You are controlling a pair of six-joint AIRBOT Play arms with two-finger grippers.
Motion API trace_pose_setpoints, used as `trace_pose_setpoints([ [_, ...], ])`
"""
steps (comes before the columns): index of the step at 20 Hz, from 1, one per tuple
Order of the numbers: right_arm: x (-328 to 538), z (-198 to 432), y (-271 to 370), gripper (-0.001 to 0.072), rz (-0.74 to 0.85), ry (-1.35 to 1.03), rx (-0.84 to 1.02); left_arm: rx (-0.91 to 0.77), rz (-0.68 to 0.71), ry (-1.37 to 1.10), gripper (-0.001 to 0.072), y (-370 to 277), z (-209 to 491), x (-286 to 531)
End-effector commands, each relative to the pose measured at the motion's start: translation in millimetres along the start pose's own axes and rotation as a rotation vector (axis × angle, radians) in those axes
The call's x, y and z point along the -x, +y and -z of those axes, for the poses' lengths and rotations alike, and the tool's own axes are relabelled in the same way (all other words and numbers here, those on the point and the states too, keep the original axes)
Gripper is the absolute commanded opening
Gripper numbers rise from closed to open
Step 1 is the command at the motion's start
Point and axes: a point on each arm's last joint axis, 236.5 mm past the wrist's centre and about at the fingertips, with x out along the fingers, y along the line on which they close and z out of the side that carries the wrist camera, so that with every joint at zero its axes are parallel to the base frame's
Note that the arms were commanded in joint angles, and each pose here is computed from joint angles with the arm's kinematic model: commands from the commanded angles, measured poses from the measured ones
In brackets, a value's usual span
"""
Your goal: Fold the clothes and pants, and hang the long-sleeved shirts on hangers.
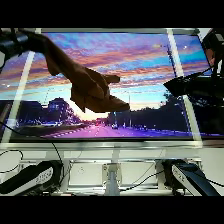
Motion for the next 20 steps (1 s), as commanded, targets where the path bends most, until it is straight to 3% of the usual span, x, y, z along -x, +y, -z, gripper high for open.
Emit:
trace_pose_setpoints([
  [1,-32,40,-6,0.069,-0.018,0.096,-0.05,0.042,-0.033,0.178,0.0016,12,61,-13],
  [4,-73,79,-9,0.0677,-0.053,0.136,-0.152,0.037,-0.019,0.208,0.0016,5,74,-18],
  [5,-85,88,-9,0.0557,-0.065,0.128,-0.194,0.04,-0.014,0.216,0.0017,4,78,-19],
  [7,-104,88,-14,0.002,-0.062,0.051,-0.271,0.056,0.004,0.227,0.0016,-1,82,-20],
  [9,-116,80,-22,0.0037,-0.027,-0.033,-0.286,0.075,0.025,0.235,0.0016,-7,85,-20],
  [10,-119,74,-22,0.0114,-0.014,-0.068,-0.275,0.08,0.03,0.235,0.0017,-8,85,-20],
  [11,-124,71,-20,0.0256,-0.011,-0.081,-0.259,0.08,0.031,0.235,0.0017,-9,85,-20],
  [12,-131,69,-16,0.0334,-0.014,-0.082,-0.234,0.09,0.029,0.235,0.0017,-9,85,-20],
  [15,-173,96,-2,0.0338,-0.044,0.035,-0.168,0.151,0.024,0.235,0.0017,-10,84,-20],
  [19,-217,117,4,0.036,-0.103,0.202,-0.287,0.154,0.028,0.235,0.0017,-13,84,-20],
  [20,-224,117,8,0.0438,-0.128,0.242,-0.295,0.155,0.029,0.235,0.0017,-13,84,-20],
])
